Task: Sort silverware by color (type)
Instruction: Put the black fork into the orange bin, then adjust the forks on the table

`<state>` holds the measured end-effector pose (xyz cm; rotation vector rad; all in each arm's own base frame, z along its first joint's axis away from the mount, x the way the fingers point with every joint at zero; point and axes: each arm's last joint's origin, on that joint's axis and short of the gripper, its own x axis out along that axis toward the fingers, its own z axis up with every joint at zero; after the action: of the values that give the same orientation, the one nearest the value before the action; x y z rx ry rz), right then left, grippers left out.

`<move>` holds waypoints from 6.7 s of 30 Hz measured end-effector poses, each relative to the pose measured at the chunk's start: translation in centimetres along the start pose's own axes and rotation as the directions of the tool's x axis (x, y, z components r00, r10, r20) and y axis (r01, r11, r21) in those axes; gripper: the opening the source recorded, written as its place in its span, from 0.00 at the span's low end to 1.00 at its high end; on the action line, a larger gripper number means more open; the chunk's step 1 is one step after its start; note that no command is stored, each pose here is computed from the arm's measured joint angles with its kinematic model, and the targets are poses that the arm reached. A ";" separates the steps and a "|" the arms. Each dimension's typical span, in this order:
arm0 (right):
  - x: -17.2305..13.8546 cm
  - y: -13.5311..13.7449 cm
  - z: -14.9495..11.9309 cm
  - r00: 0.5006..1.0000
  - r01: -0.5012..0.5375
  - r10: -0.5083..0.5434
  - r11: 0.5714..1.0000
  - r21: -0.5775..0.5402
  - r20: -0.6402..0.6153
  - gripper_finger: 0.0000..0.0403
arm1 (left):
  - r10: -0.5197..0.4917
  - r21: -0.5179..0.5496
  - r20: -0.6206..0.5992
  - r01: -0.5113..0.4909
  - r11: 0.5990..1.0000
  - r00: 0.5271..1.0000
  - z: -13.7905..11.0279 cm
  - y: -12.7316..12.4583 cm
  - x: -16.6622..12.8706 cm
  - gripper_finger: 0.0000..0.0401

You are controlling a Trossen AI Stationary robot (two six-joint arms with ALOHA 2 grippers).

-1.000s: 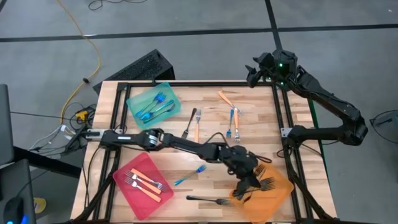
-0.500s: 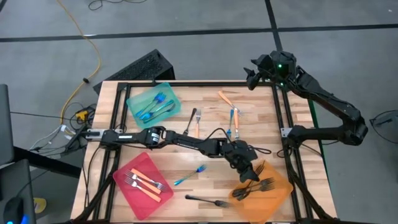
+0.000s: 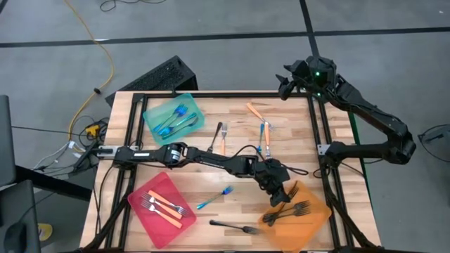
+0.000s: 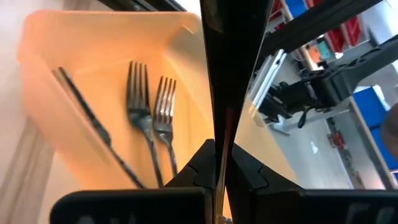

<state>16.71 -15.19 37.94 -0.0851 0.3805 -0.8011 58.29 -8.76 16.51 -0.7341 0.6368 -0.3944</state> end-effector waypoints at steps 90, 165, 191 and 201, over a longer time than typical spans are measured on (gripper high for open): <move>0.0 0.2 -0.5 0.999 -0.028 0.028 1.000 -0.005 -0.047 0.60 | -0.099 0.109 0.045 0.094 0.990 0.994 2.5 1.0 -1.5 0.44; 6.8 -1.7 -4.0 0.967 -0.121 0.111 0.992 -0.030 -0.230 0.60 | 0.386 0.496 0.615 -0.717 0.489 0.688 -6.1 -20.1 -50.0 0.44; 9.5 2.4 -3.8 0.934 -0.326 0.321 0.945 -0.007 -0.154 0.60 | 0.578 0.199 0.490 -0.729 0.655 0.653 -14.0 -6.6 -41.1 0.44; 9.2 6.1 -3.6 0.896 -0.420 0.406 0.906 -0.046 -0.182 0.60 | 0.694 0.219 0.361 -0.780 0.586 0.623 -13.5 -3.7 -37.6 0.44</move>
<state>25.39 -17.31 30.46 -0.0131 0.5716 -0.3689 20.99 2.37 26.36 -0.0995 0.5663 0.3718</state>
